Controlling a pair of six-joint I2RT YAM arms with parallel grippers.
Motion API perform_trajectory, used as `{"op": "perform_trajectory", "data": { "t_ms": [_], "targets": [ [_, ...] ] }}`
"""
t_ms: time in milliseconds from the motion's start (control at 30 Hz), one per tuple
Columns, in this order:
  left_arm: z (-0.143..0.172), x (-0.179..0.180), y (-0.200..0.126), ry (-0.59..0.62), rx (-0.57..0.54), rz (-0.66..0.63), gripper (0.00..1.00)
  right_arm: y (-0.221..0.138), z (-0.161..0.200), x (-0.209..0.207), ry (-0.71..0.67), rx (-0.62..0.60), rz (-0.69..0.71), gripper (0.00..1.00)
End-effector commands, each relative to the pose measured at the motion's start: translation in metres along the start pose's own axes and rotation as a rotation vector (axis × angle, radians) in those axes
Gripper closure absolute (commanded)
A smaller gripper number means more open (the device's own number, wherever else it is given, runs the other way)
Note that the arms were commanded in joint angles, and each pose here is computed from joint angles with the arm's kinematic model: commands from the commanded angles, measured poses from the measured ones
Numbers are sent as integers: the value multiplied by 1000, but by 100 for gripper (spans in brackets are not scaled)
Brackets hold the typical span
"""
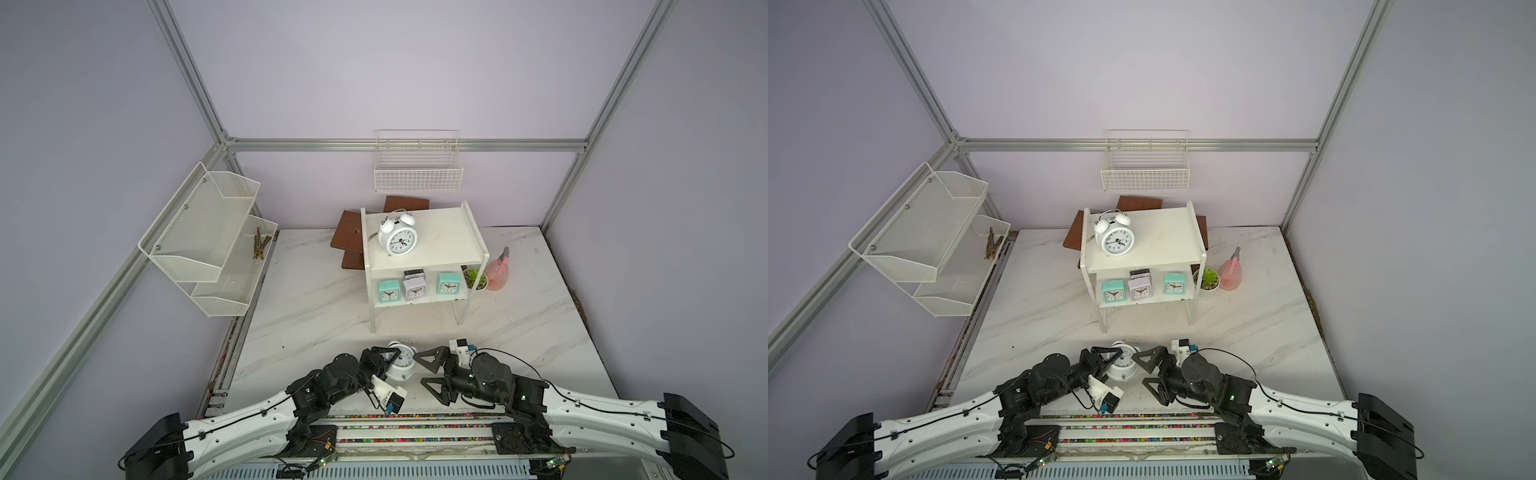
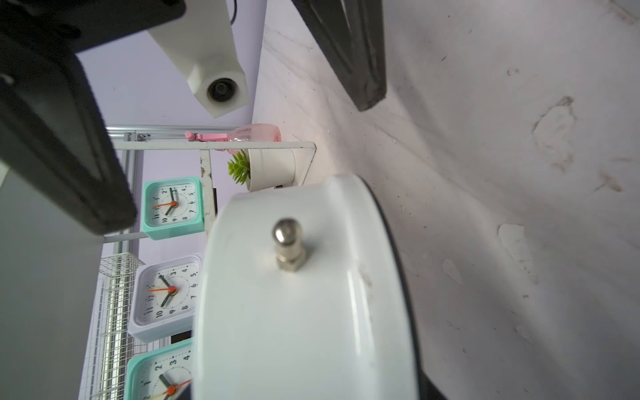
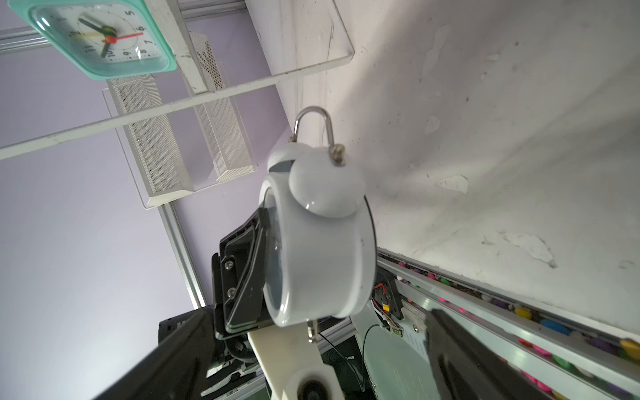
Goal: Place the alarm clocks on the shelf by style
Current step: Pick up the alarm from the center of the board.
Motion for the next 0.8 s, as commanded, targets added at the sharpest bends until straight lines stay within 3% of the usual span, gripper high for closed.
{"op": "perform_trajectory", "data": {
  "t_ms": [0,400,767],
  "targets": [
    [-6,34,-8,42,-23,-179,84,4,6,16,-62,31,-99,0],
    [-8,32,-10,113,-15,-281,84,23,18,16,-75,127,-220,28],
    [-11,40,-18,26,-45,-327,77,15,12,12,-133,95,-280,55]
  ]
}}
Point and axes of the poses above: each gripper's point midway between its finger pads, its own y axis out along the fingers, its own x axis along the line the jaws close on, z = x × y, the point moved 4 cm from there along -y, back along the fingers, and after that the axes turned 5 degrees about y, right-handed, at the moved point
